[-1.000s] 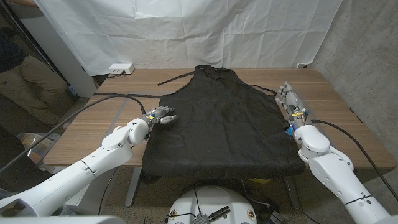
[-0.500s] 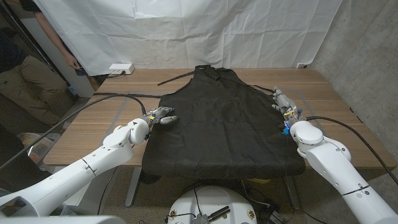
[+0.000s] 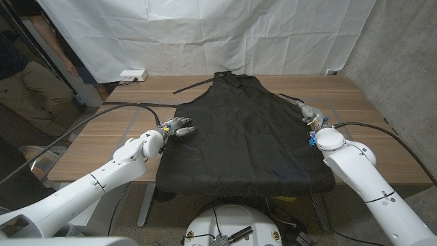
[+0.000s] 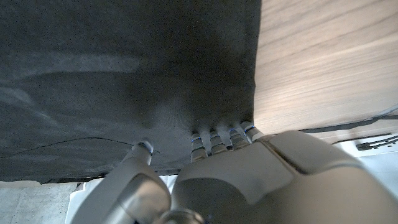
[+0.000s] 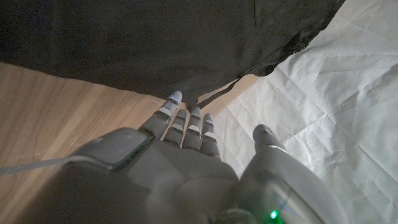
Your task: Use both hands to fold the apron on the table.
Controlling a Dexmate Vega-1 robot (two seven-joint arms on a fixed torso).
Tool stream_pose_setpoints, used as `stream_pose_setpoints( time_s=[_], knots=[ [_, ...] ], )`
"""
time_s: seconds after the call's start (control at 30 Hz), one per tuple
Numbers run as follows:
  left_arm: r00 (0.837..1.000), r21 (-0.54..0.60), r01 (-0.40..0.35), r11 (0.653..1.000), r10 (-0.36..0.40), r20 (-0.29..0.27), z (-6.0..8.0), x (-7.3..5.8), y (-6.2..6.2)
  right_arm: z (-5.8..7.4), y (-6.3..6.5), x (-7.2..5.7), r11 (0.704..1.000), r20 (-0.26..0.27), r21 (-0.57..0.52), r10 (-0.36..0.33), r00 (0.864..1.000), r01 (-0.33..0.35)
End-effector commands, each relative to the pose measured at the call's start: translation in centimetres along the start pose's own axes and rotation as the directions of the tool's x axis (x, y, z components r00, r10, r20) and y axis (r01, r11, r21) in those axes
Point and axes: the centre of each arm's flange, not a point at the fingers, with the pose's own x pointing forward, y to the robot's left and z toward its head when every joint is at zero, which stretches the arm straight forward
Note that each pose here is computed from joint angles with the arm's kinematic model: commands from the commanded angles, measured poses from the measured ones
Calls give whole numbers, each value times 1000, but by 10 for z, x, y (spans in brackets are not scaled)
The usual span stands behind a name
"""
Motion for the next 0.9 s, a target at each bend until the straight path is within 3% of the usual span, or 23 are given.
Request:
stream_pose_setpoints(
  time_s=[0.03, 0.9],
  knots=[
    [1000, -15, 4, 1000, -4, -1, -2, 1, -3, 10, -6, 13, 995, -81, -103, -26, 996, 18],
    [1000, -21, 12, 1000, -13, -12, -8, 6, -2, 6, -12, 37, 981, -229, -194, -48, 972, 3]
  ],
)
